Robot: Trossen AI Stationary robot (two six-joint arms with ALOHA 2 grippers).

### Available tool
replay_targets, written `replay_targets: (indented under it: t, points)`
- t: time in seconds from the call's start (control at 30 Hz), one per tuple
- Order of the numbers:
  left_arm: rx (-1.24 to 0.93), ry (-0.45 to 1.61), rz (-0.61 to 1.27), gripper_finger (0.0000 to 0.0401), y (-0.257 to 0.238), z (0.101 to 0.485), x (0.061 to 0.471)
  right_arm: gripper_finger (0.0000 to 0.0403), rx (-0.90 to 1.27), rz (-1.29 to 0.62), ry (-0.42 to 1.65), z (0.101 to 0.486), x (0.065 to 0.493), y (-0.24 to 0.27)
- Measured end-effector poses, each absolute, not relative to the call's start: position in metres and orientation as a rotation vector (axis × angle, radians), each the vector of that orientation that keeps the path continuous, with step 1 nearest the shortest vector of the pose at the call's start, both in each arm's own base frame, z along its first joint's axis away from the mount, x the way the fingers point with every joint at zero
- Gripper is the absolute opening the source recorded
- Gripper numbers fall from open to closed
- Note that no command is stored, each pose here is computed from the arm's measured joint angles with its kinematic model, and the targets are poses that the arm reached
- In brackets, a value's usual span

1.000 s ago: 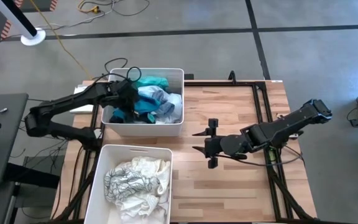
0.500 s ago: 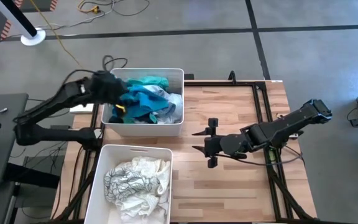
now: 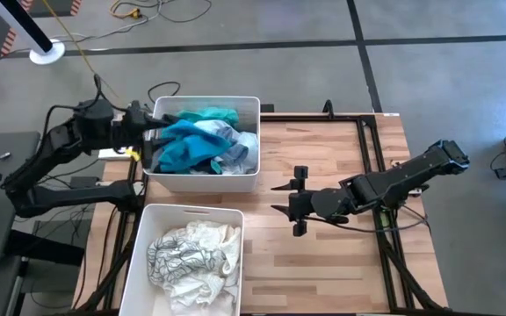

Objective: Sort clothes
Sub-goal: Return to Home Position

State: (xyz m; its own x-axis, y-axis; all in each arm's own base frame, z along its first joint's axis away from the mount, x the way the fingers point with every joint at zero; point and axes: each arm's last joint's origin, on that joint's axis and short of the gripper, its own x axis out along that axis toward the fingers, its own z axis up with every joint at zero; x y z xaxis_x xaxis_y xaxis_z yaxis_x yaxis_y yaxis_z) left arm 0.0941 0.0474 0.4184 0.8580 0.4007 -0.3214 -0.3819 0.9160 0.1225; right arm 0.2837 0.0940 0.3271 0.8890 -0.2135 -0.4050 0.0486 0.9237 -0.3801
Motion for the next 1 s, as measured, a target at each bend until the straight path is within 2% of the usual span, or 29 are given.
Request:
replay_targets:
  t: [0.4,0.67,0.87,1.0]
  points:
    - [-0.039,0.347,0.147,0.0207,0.035,0.404,0.099,0.0225,-0.376,-0.138,0.452,0.328,0.284,0.094]
    - [0.032,0.171,-0.038,0.0207,0.021,0.41,0.114,0.0225,-0.448,-0.027,0.316,0.342,0.285,0.105]
    - [0.125,0.14,-0.004,0.0204,0.013,0.413,0.114,0.0225,-0.475,0.006,0.231,0.362,0.266,0.108]
    - [0.175,0.091,0.007,0.0204,0.008,0.417,0.099,0.0225,-0.453,0.017,0.176,0.38,0.243,0.104]
